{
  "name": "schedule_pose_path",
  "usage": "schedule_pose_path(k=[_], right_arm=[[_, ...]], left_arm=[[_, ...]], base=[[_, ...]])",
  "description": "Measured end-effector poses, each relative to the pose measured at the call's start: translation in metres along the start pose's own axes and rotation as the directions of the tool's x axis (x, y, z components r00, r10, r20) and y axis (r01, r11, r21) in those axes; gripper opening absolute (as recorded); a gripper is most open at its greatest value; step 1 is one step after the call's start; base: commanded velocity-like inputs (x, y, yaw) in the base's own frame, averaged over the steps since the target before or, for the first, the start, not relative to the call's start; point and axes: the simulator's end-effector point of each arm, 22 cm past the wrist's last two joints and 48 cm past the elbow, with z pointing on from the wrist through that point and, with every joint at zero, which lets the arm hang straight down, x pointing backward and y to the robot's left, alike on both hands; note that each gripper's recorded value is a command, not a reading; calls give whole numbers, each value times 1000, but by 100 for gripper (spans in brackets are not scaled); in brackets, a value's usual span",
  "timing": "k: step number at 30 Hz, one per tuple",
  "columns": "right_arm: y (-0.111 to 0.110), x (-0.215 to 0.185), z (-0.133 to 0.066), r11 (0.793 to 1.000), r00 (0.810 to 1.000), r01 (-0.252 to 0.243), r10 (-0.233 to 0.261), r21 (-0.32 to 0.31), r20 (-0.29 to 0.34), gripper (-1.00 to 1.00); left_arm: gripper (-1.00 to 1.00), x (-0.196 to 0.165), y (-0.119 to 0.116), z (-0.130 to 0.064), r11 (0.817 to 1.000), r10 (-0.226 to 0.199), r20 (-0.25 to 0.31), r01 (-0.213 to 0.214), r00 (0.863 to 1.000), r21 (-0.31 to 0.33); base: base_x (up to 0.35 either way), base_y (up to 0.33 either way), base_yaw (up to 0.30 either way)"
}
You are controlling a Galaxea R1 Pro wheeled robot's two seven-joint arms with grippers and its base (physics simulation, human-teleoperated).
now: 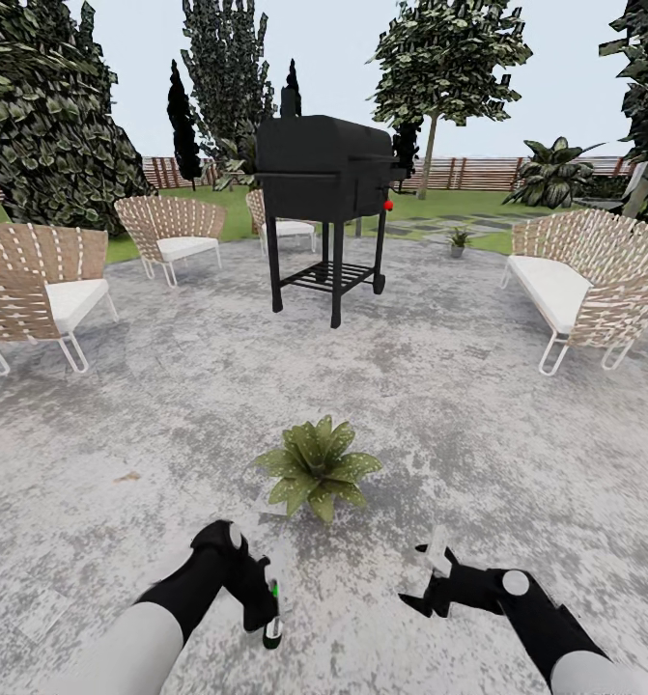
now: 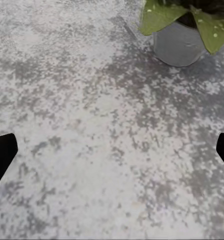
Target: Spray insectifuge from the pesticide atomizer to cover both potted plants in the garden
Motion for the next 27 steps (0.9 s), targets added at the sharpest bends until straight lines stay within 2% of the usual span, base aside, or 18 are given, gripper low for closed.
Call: schedule_pose_path(k=[2,3,6,16,21,27], right_arm=[[13,-12,11,998,999,47,-47,-43,-1,100],[14,-18,14,996,998,66,-66,-53,1,-100],[14,-30,18,993,996,92,-91,-75,11,-100],[54,-72,45,983,992,107,-95,-152,82,-100],[87,-93,61,959,983,175,-156,-221,101,-100],[102,-110,70,954,979,183,-155,-238,130,-100]], left_arm=[[-100,1,-3,2,999,37,-23,-37,999,6],[-100,1,-4,3,999,44,-27,-44,999,7],[-100,1,-5,4,999,50,-31,-49,998,9],[-100,-4,-5,5,998,59,-34,-59,998,1],[-100,-6,-3,6,998,60,-33,-60,998,-13],[-100,-9,1,4,998,60,-36,-61,998,-25]], base=[[0,0,0],[0,0,0],[0,0,0],[0,0,0],[0,0,0],[0,0,0]])
